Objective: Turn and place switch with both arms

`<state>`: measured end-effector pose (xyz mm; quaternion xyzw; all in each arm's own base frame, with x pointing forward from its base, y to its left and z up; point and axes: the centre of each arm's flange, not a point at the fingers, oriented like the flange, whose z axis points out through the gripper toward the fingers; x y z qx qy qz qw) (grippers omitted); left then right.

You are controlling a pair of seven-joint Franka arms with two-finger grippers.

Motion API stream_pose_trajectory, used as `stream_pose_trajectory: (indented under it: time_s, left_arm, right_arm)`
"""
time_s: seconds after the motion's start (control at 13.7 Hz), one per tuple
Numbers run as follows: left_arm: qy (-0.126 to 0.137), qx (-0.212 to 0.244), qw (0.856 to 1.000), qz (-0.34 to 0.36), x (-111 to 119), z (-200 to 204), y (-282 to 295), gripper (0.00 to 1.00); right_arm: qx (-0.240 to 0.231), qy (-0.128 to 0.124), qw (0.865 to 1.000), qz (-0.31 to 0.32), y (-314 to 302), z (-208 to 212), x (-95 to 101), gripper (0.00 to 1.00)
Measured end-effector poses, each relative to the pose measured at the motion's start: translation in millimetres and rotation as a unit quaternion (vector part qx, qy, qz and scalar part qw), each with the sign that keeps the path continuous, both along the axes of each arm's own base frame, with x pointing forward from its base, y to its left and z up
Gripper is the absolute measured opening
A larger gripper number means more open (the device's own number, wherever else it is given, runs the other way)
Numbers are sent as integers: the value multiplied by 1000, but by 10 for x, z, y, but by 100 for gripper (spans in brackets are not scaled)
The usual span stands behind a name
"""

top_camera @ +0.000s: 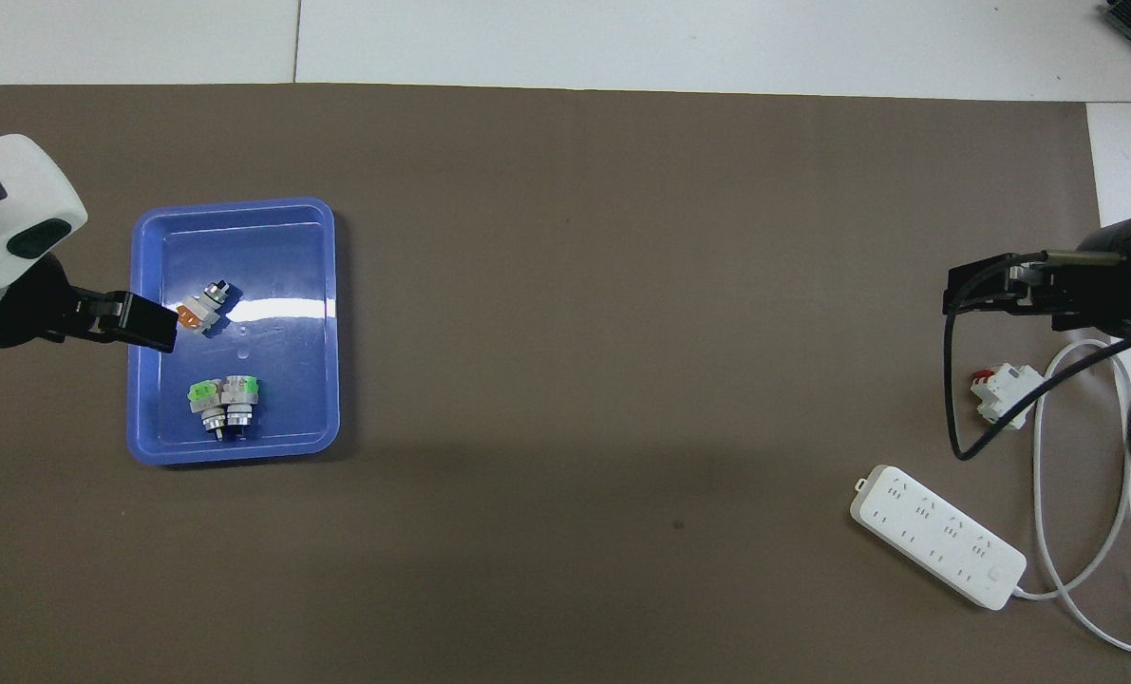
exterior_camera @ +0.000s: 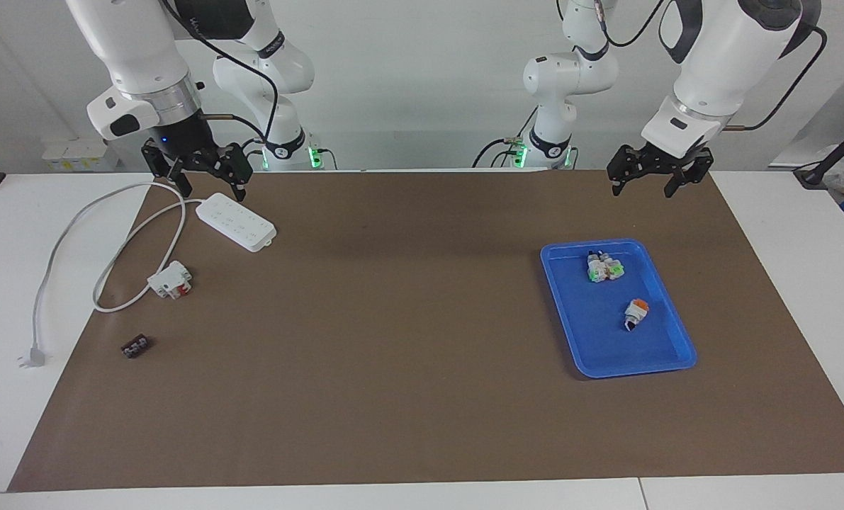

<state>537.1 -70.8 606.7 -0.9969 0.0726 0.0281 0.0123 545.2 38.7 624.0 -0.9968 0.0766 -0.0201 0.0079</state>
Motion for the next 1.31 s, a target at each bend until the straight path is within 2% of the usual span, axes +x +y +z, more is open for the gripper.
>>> stream_pose_trajectory:
  time_s: [0.29, 1.17, 1.31]
  left_arm:
    - [-26, -3, 1000, 11, 80, 24, 109, 100]
    - [-49, -7, 998, 32, 163, 48, 334, 100]
    - [-61, -8, 997, 34, 190, 72, 355, 100]
  right_arm:
    - [0, 0, 1000, 0, 1, 1, 1, 100]
    - [0, 0, 1000, 0, 1, 0, 1, 100]
    - [0, 0, 1000, 0, -1, 1, 1, 100]
